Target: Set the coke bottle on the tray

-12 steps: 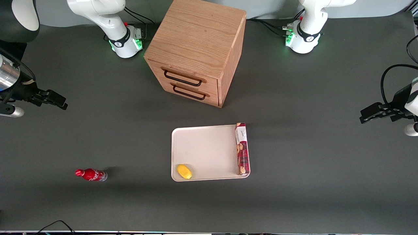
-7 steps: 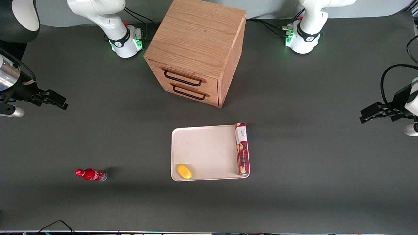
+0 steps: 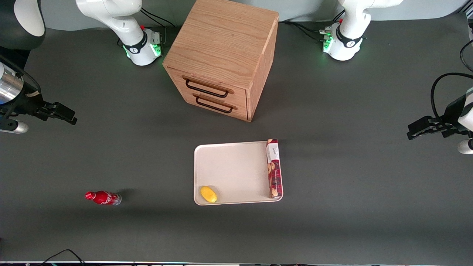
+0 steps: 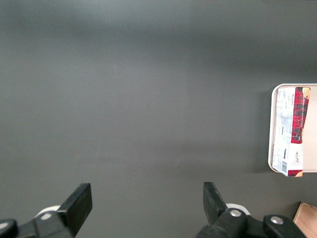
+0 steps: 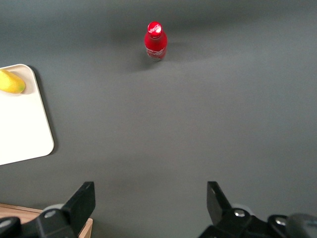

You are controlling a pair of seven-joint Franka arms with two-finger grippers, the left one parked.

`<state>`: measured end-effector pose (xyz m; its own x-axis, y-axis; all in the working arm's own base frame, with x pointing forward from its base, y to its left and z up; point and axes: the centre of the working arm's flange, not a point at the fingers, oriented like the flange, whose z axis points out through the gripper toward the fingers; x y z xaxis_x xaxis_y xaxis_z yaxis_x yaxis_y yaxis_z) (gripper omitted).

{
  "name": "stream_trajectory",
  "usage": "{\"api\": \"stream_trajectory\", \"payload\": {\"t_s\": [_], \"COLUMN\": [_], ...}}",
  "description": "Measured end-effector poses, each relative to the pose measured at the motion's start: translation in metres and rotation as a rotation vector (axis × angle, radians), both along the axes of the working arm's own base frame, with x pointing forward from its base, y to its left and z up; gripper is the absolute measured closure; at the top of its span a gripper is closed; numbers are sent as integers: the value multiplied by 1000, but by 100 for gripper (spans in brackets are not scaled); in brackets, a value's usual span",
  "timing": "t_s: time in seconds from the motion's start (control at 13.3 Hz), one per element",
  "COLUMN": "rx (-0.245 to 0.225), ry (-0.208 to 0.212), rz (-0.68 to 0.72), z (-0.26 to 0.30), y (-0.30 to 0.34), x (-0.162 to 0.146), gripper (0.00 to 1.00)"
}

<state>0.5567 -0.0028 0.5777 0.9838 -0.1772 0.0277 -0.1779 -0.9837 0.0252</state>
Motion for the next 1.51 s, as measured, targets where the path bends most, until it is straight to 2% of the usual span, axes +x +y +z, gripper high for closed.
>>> {"api": "stream_trajectory", "payload": {"t_s": [0.75, 1.05, 1.28, 1.51], "rx": [-2, 3, 35, 32], "ry": [17, -7, -22, -26], "rz": [-1, 50, 100, 158], "z": [-13, -49, -113, -176], "y": [-19, -39, -35, -34], "x": [10, 58, 105, 137], "gripper": [0, 0, 0, 0]}}
